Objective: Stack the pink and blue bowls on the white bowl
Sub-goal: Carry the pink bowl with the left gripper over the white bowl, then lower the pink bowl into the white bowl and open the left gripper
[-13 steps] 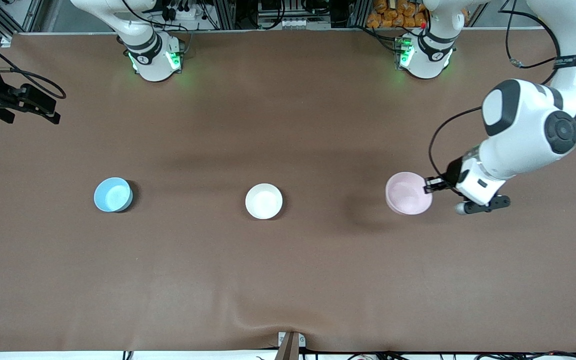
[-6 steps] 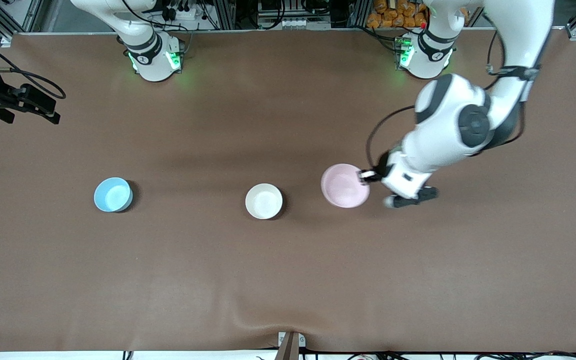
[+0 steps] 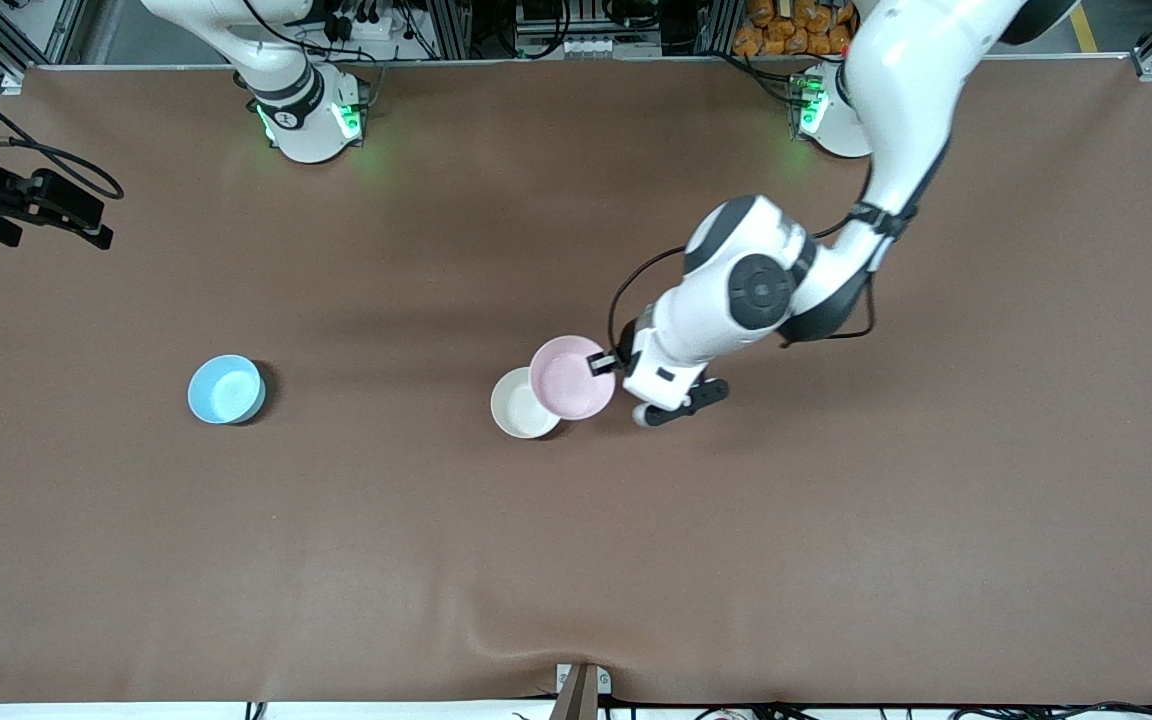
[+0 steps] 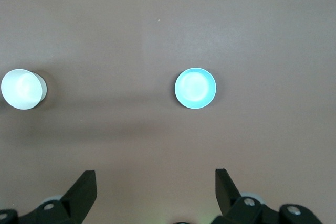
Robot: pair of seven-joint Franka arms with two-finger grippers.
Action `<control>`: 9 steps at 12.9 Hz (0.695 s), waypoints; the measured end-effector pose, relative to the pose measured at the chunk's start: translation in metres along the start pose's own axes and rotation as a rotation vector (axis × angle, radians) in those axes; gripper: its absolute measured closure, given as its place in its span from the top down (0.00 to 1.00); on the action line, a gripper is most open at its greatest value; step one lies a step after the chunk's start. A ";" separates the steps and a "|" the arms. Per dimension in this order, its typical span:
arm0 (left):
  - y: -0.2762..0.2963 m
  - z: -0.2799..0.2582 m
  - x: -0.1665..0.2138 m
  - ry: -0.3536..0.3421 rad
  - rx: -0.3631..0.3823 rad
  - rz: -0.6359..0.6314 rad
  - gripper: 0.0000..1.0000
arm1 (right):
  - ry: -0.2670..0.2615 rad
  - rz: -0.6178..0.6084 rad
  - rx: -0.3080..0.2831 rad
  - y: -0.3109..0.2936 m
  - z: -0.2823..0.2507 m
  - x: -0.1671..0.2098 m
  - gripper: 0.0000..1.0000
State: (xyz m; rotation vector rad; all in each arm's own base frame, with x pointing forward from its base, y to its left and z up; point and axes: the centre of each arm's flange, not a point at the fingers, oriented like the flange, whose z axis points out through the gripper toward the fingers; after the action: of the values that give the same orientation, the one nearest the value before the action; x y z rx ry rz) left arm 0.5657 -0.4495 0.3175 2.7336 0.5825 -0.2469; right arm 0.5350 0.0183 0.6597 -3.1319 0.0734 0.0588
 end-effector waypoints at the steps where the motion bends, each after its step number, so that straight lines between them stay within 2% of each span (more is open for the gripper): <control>1: 0.005 0.021 -0.006 0.021 0.013 -0.003 0.03 | 0.000 0.000 0.000 0.000 0.000 0.000 1.00; 3: 0.015 0.046 -0.012 0.055 0.013 0.002 0.03 | 0.000 0.000 0.000 0.000 0.000 0.000 1.00; 5: 0.019 0.056 -0.008 0.076 -0.021 0.002 0.03 | 0.000 0.000 0.000 0.000 0.000 0.000 1.00; 9: 0.022 0.085 -0.017 0.084 -0.045 0.016 0.03 | 0.000 0.000 0.000 0.000 0.000 0.000 1.00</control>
State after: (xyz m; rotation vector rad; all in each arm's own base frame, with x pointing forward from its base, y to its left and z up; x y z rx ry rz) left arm 0.5510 -0.5048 0.2491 2.7143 0.5806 -0.1145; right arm 0.5350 0.0183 0.6597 -3.1318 0.0734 0.0587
